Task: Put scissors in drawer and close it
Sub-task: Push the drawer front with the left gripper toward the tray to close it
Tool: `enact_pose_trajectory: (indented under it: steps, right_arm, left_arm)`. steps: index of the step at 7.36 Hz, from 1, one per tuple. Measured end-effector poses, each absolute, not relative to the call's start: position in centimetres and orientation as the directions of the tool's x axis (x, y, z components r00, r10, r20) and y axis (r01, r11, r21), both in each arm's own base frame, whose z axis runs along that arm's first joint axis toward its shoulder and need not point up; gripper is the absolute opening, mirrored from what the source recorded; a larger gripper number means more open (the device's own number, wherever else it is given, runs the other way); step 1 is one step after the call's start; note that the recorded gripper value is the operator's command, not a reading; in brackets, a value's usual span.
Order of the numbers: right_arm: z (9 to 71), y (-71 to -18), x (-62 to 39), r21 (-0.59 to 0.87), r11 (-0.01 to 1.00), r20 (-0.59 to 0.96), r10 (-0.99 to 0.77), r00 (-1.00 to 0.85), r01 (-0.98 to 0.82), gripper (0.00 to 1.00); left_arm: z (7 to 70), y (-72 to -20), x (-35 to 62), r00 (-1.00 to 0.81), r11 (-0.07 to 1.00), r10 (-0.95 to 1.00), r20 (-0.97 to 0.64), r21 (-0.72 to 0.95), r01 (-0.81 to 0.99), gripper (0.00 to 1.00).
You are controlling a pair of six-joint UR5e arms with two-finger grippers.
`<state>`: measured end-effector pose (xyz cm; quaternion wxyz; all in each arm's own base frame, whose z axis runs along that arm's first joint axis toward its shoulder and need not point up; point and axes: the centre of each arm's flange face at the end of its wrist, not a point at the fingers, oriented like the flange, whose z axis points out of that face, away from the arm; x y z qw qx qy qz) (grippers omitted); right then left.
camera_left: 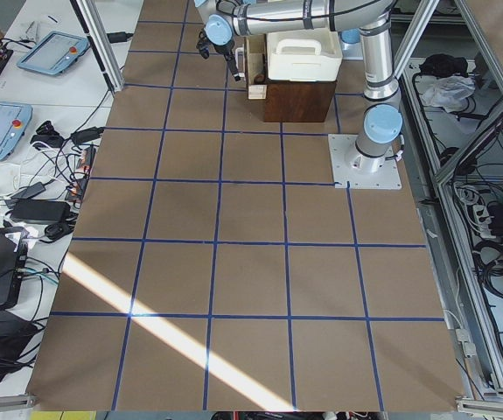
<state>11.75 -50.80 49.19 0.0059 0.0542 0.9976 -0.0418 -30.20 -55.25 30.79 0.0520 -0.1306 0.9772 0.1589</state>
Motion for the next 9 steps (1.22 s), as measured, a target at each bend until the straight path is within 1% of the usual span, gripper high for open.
enact_pose_trajectory:
  steps: [9]
  right_arm:
    - [48.9, -50.7, 11.8, -0.076, 0.992, -0.016, 0.103, -0.995, 0.104, 0.99]
  left_arm:
    - [30.1, -51.7, -31.5, -0.954, 0.867, -0.197, -0.226, 0.414, -0.277, 1.00]
